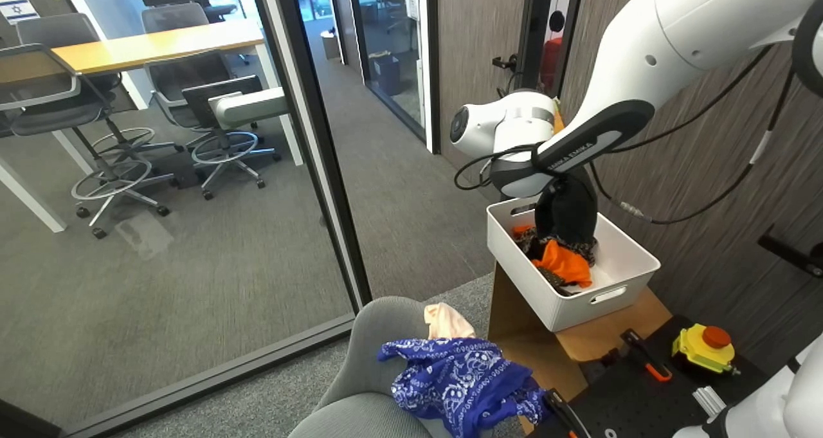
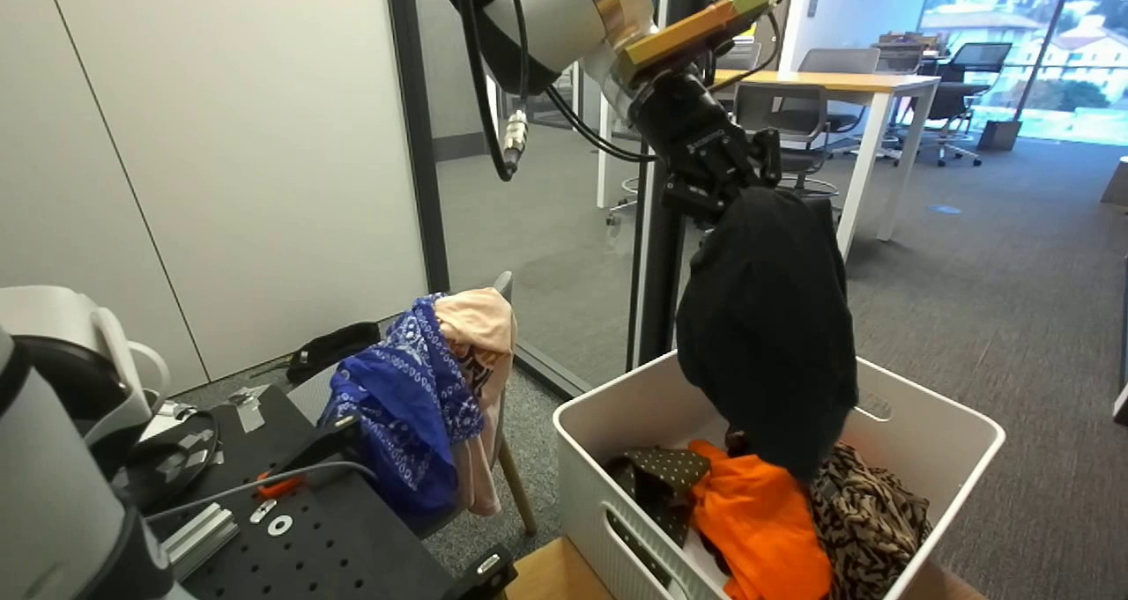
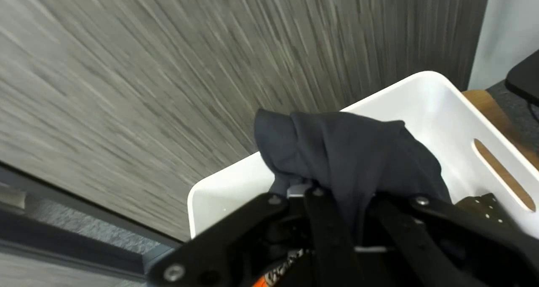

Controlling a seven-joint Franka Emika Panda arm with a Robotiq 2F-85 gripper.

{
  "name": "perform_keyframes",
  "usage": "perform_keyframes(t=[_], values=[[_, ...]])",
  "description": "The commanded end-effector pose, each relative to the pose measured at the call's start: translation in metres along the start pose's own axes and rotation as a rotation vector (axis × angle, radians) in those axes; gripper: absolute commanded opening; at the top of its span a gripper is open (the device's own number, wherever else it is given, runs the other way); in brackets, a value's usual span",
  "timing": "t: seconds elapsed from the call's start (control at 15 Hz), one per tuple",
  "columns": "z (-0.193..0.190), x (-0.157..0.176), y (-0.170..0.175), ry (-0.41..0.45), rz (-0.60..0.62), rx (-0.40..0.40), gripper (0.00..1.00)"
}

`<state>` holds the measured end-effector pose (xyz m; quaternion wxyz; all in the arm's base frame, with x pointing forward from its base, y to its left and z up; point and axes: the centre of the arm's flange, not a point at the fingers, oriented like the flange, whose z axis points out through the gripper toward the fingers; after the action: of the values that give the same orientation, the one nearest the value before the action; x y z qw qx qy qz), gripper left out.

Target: Pick up the black cloth from the chair and put it in the container.

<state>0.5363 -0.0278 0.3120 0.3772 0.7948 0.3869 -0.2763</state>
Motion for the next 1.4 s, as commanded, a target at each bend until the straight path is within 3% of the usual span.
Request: perform_keyframes(t=[0.0,0.67,1.0,1.33], values=[[0.032,-0.024,-0.005,0.026,0.109,0.148,0.1],[0.137,-0.052,-0.014,0.271,0.401,0.579,0.09],[0.179,-0.063,-0.029,0.43,0.575,0.732,0.1],[0.209,-0.072,-0.044,0.582,0.69,0.829,0.1]])
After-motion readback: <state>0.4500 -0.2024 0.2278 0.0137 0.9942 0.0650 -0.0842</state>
